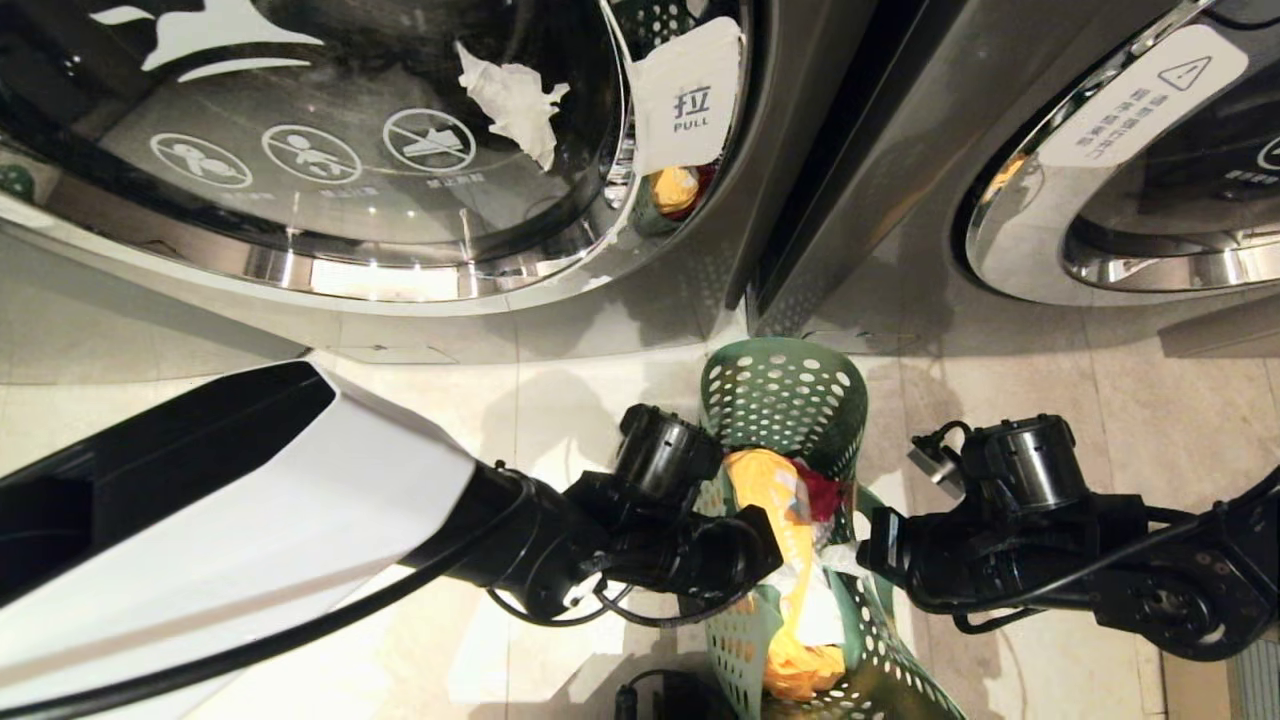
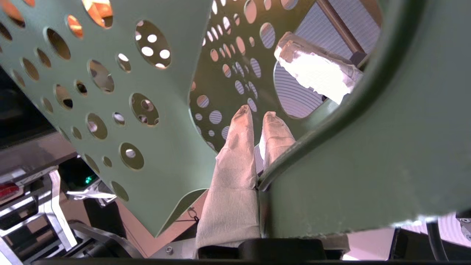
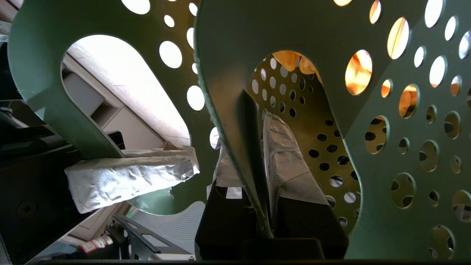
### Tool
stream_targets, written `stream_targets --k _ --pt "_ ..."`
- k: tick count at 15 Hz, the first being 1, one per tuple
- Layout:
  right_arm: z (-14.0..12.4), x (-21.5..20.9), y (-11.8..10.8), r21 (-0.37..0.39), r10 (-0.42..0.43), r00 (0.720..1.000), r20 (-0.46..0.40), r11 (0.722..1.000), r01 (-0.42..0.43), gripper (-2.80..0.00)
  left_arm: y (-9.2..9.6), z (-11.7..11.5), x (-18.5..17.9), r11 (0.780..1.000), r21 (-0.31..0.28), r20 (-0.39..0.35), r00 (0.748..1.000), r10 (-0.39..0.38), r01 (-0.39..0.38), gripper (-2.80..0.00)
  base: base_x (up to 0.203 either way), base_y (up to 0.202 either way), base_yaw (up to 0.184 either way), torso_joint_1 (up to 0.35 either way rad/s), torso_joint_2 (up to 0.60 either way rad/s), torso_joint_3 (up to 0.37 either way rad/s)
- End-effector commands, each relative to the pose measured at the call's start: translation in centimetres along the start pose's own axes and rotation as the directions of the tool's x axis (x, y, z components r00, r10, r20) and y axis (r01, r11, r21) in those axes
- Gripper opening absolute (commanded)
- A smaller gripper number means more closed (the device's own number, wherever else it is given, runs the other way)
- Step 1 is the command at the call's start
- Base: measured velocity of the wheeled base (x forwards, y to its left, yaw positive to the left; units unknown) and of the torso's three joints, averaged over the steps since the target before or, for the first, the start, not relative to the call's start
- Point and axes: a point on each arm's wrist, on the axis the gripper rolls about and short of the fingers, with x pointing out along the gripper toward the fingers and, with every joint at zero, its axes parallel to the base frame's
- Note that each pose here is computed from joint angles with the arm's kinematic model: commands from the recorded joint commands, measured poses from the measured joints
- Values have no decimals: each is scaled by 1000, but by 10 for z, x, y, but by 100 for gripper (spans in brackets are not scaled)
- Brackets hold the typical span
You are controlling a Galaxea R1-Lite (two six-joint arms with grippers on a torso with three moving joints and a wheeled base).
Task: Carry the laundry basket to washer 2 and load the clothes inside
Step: Pick up the clothes basket and put it beside the washing machine
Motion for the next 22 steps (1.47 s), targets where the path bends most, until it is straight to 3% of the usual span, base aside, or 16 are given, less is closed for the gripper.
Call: stream_targets --k 1,6,7,11,14,17,22 --pt "0 3 -1 5 0 1000 -5 1000 0 -280 0 0 0 1000 -5 3 1000 1 -1 -280 0 0 0 3 -2 -151" --pt "2 5 -1 5 2 1000 -6 1000 -2 -280 -2 -5 5 999 11 37 999 35 -35 -280 0 0 0 1 0 -32" --pt "1 5 -1 5 0 1000 -7 1000 0 -280 -2 -7 6 999 13 35 999 38 -39 0 0 0 0 0 0 0" --pt "0 4 -2 7 -3 1000 -10 1000 3 -280 2 -9 5 998 0 31 997 67 -67 0 0 0 0 0 0 0" --pt "-2 4 -5 15 -16 1000 -12 1000 16 -280 11 -14 0 970 -49 67 968 241 -238 0 0 0 0 0 0 0" --pt "3 -1 -14 38 -46 999 16 998 45 -280 21 -17 -4 910 -60 153 898 414 -409 0 0 0 0 0 0 0" --pt "8 -4 -20 56 -60 998 35 997 58 -280 24 -14 -10 782 17 375 729 572 -623 0 0 0 0 0 0 0"
